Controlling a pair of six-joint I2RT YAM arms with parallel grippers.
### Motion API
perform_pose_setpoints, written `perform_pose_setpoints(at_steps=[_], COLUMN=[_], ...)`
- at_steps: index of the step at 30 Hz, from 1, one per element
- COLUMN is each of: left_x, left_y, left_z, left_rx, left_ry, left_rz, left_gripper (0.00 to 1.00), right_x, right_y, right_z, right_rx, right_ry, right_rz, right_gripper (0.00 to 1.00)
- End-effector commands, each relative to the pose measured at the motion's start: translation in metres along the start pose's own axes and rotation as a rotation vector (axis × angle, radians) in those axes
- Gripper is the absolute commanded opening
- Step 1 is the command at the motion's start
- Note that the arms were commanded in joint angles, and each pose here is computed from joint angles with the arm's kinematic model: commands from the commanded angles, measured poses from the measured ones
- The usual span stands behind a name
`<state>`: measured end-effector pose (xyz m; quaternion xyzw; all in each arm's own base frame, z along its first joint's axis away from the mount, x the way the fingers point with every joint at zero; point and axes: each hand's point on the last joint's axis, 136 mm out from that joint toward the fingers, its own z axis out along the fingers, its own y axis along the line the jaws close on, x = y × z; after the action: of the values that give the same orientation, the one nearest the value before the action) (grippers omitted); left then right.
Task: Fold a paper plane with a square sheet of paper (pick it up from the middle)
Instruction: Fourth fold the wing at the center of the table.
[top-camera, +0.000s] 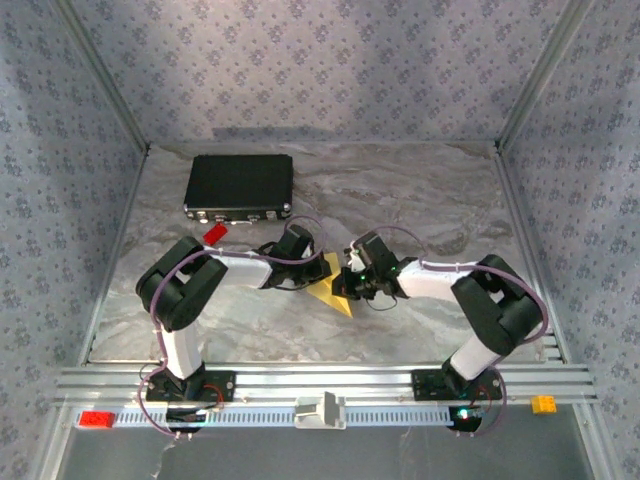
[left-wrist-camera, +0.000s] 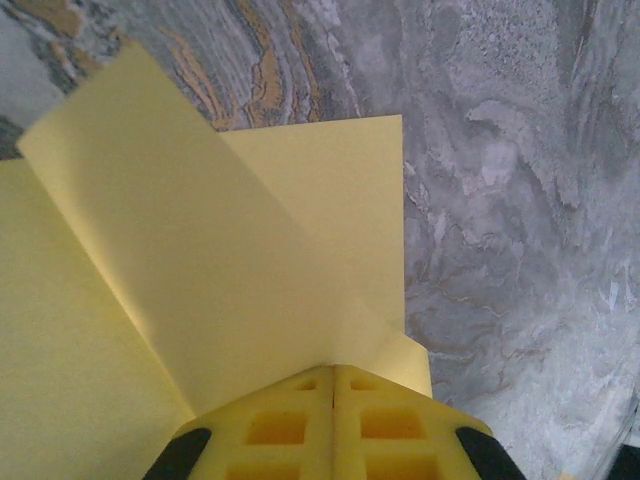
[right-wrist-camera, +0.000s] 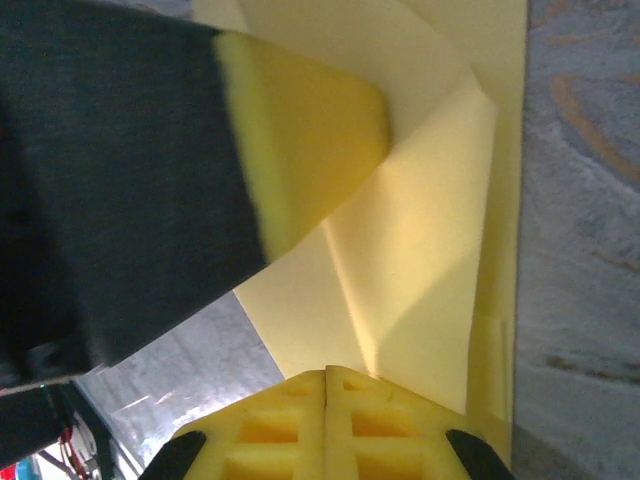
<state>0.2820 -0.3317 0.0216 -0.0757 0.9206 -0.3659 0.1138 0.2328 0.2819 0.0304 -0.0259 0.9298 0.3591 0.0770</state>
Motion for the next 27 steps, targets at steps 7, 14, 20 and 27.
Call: perform_pose_setpoints(at_steps=[7, 14, 20, 27], left_x=[0.009, -0.003, 0.008, 0.025], left_y=[0.024, -0.019, -0.028, -0.008], left_z=[0.002, -0.022, -0.026, -0.001], left_rx=[-0.084, 0.026, 0.033, -0.007], left_ry=[0.023, -0.028, -0.008, 0.044], left_rz=[-0.006, 0.060, 0.074, 0.019], left_gripper=[0.04, 0.13, 0.09, 0.04], right_x=[0.037, 0.042, 0.041, 0.041], right_y=[-0.038, -0.039, -0.040, -0.042], right_z=[0.006, 0.008, 0.009, 0.009], right_rx=[0.024, 0.001, 0.002, 0.006], right_ry=[0.059, 0.059, 0.049, 0.047], right_rz=[0.089, 0.111, 0.122, 0.131], right_gripper=[0.02, 0.00, 0.00, 0.00])
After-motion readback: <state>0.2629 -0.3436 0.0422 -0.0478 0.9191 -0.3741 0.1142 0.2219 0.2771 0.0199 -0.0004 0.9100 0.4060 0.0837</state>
